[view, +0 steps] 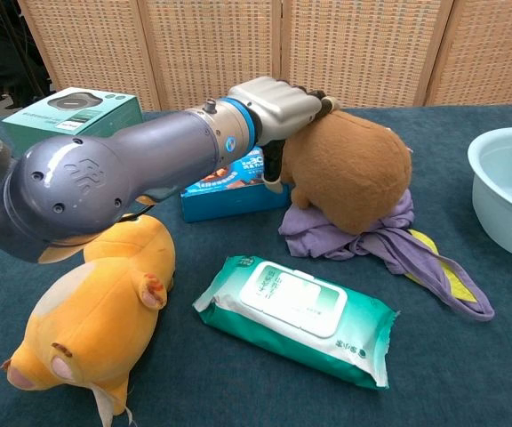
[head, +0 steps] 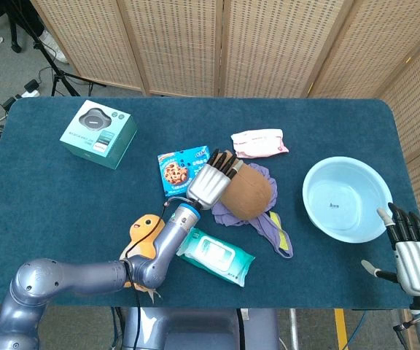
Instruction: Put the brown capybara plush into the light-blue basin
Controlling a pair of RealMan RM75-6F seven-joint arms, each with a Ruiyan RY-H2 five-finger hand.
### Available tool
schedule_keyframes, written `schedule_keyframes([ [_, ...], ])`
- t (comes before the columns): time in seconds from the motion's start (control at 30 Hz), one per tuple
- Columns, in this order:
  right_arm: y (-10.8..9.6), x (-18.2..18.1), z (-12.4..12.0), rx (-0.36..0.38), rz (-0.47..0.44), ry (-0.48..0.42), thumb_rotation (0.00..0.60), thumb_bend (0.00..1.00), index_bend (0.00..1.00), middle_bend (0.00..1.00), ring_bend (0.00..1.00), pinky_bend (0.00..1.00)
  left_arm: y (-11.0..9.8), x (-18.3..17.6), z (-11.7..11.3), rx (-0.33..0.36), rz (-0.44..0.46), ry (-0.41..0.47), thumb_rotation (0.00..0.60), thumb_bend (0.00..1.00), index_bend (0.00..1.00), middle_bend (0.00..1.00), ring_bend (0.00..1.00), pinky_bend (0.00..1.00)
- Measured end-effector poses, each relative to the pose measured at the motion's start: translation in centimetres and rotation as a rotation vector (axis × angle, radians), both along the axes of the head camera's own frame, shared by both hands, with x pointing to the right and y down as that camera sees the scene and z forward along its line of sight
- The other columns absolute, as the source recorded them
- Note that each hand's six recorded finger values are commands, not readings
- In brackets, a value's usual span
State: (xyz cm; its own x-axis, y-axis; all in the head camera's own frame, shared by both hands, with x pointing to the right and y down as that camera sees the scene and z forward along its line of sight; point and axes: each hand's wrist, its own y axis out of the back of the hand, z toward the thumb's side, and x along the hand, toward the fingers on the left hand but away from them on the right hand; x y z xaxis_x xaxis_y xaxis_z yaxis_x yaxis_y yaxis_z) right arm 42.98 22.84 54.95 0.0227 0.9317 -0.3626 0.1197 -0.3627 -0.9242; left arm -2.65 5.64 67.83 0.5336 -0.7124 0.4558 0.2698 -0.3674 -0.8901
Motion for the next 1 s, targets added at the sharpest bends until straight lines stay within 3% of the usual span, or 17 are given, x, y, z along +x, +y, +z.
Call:
schedule_keyframes([
  [0.13, 0.0, -0.2, 0.0, 0.002, -0.007, 0.005, 0.600, 0.00, 0.00, 0.00, 0.00, 0.00, -0.9, -0.6, -1.7, 0.011, -0.026, 0.060, 0.600, 0.11, 0.00, 0.00, 0.00, 0.00],
  [0.3, 0.1, -0.4, 0.1, 0.002, -0.012, 0.011, 0.600, 0.00, 0.00, 0.00, 0.00, 0.00, -3.6, -3.0, -5.7, 0.067, -0.078, 0.126, 0.600, 0.10, 0.00, 0.00, 0.00, 0.00],
  [0.47, 0.2, -0.7, 0.3, -0.002, -0.022, 0.026, 0.600, 0.00, 0.00, 0.00, 0.00, 0.00, -6.8, -7.3, -10.9, 0.156, -0.152, 0.181, 0.600, 0.11, 0.00, 0.00, 0.00, 0.00],
  [0.6, 0.2, -0.9, 0.5, -0.005, -0.032, 0.039, 0.600, 0.00, 0.00, 0.00, 0.00, 0.00, -7.8, -11.9, -14.3, 0.224, -0.209, 0.196, 0.600, 0.11, 0.00, 0.00, 0.00, 0.00],
  [0.7, 0.3, -1.1, 0.7, -0.007, -0.040, 0.051, 0.600, 0.00, 0.00, 0.00, 0.00, 0.00, -7.0, -16.5, -15.8, 0.263, -0.240, 0.158, 0.600, 0.12, 0.00, 0.00, 0.00, 0.00],
  [0.8, 0.3, -1.3, 0.9, -0.012, -0.046, 0.063, 0.600, 0.00, 0.00, 0.00, 0.00, 0.00, -4.7, -21.6, -16.3, 0.268, -0.269, 0.097, 0.600, 0.12, 0.00, 0.00, 0.00, 0.00],
  [1.0, 0.7, -2.1, 1.3, -0.026, -0.066, 0.070, 0.600, 0.00, 0.00, 0.00, 0.00, 0.00, 3.2, -30.2, -15.2, 0.136, -0.355, 0.061, 0.600, 0.11, 0.00, 0.00, 0.00, 0.00],
])
